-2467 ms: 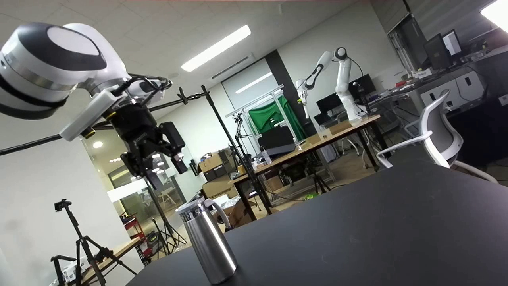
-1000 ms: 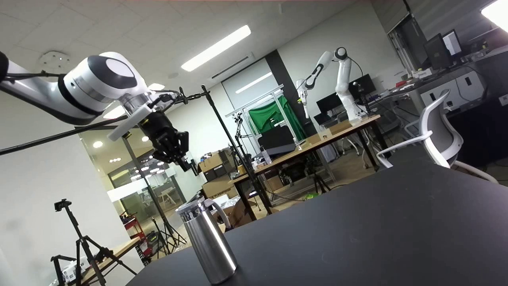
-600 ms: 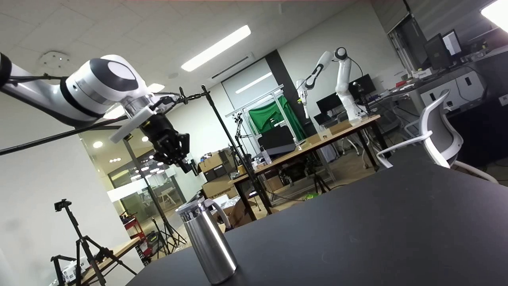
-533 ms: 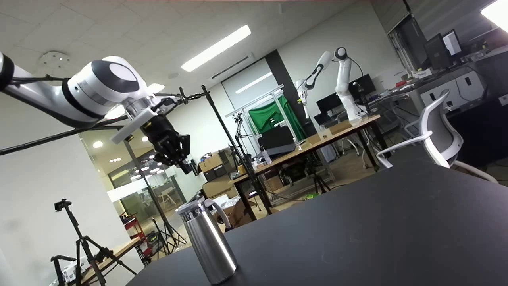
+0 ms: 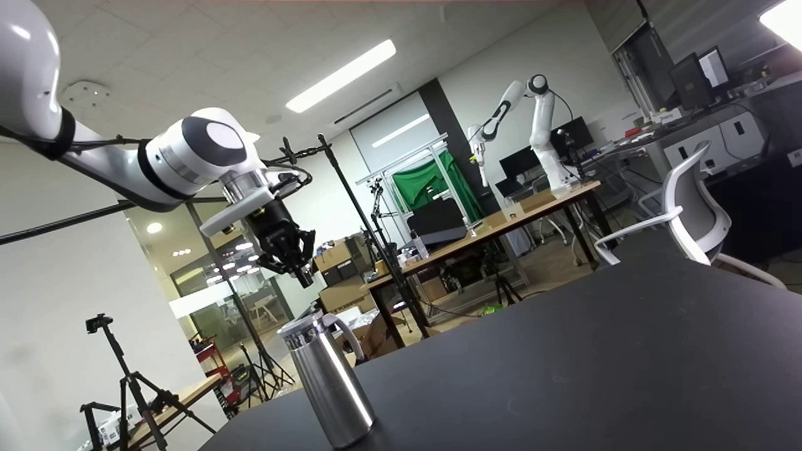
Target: Press down on the top of the flask to close the lid
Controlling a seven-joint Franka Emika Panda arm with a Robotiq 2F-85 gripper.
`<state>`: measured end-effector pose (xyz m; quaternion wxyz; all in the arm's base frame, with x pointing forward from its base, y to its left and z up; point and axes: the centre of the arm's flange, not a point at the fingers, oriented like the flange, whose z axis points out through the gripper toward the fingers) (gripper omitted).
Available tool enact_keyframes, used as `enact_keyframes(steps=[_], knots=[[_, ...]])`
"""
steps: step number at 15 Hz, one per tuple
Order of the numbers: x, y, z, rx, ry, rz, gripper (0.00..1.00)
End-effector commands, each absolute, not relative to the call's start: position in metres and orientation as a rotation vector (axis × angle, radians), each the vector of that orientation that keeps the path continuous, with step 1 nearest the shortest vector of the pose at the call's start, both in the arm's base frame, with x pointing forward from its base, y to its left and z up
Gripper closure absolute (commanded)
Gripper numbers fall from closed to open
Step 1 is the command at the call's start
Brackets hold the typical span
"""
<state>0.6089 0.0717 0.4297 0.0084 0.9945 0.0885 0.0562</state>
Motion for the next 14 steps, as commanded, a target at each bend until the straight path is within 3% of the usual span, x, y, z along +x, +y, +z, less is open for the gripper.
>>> enact_keyframes(steps=[1, 14], knots=[[0.626, 0.075, 0.427, 3.132, 0.300, 0.123, 1.00], [0.626, 0.078, 0.390, 3.129, 0.310, -0.062, 1.00]])
